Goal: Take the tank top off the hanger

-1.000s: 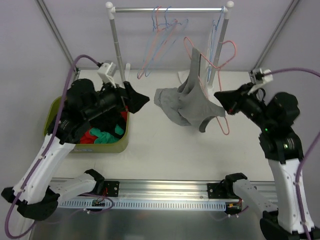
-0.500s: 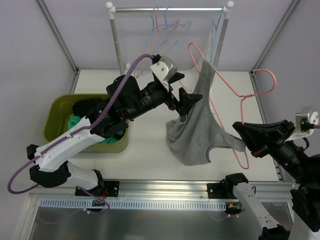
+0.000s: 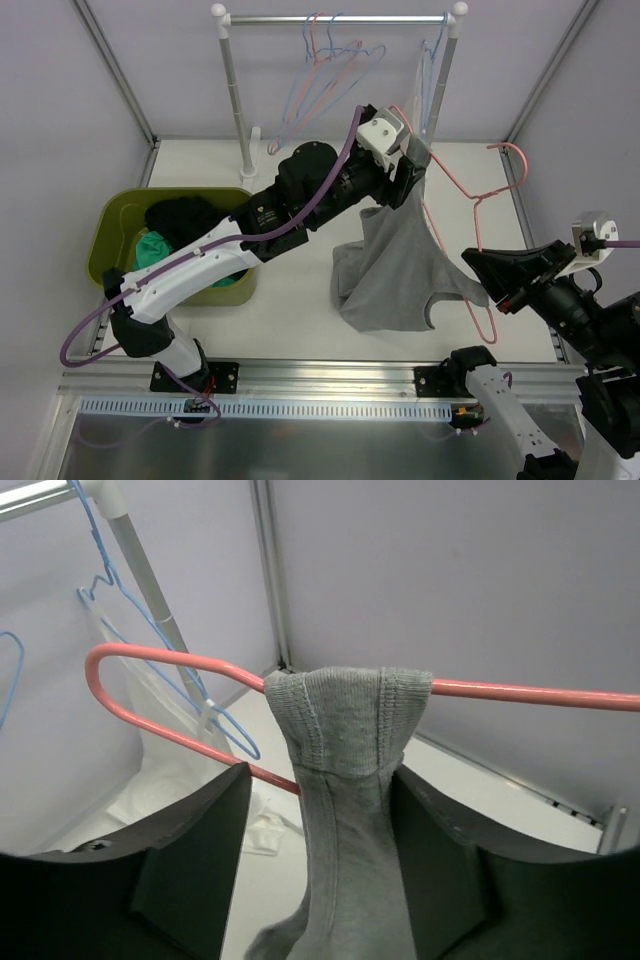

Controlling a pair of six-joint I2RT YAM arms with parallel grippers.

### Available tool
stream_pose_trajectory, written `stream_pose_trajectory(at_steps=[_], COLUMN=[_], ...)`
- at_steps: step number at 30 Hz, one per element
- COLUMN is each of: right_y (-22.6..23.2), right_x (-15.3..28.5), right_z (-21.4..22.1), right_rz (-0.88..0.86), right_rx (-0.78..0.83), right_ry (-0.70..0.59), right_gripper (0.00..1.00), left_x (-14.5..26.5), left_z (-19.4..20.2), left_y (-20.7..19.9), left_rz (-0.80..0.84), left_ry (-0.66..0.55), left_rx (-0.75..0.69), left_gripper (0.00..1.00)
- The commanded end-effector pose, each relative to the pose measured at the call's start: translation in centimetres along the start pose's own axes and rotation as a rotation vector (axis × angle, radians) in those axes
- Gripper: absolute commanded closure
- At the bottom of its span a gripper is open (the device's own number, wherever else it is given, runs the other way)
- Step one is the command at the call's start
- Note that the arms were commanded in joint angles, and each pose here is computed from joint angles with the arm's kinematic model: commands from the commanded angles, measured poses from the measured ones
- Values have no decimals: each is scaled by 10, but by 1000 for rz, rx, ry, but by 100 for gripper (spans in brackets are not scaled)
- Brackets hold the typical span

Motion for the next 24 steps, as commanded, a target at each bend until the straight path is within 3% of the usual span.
stream_pose_trajectory(at_steps=[1, 3, 4, 5, 6, 7, 12, 24], right_y=[-3, -5, -6, -7, -8, -8, -9, -14], right_x=[-3, -5, -5, -7, -8, -8, -12, -18], right_z=[-9, -8, -8, -7, -6, -6, -6, -4], right_rz=[18, 22, 23, 26, 26, 25, 14, 32], right_rx=[35, 59, 61, 58, 58, 57, 54, 56], right_ry=[-48, -44, -42, -37, -33, -31, -31, -14], right_gripper=[100, 100, 100, 100, 100, 100, 100, 100], left_x=[5, 6, 8, 9, 12, 12, 11, 20], left_z=[-27, -27, -29, -29, -32, -30, -28, -28], left_y=[11, 12, 12, 12, 12, 12, 12, 12], left_rz=[-54, -55, -57, -54, -51, -46, -45, -26], left_ry=[-90, -89, -95, -95, -102, -96, -93, -95], left_rx=[6, 6, 9, 8, 10, 5, -2, 10], left_gripper=[45, 54, 53, 52, 41, 41, 62, 63])
Point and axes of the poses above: each gripper's point midway between its finger pads, its own x axis back along the fingers, its own y axis along the line the jaws close on, z = x × y, the point moved 6 cm from there along x, back along the fingers, and after that the axes turned 3 degrees about x, right-handed, at the moved point
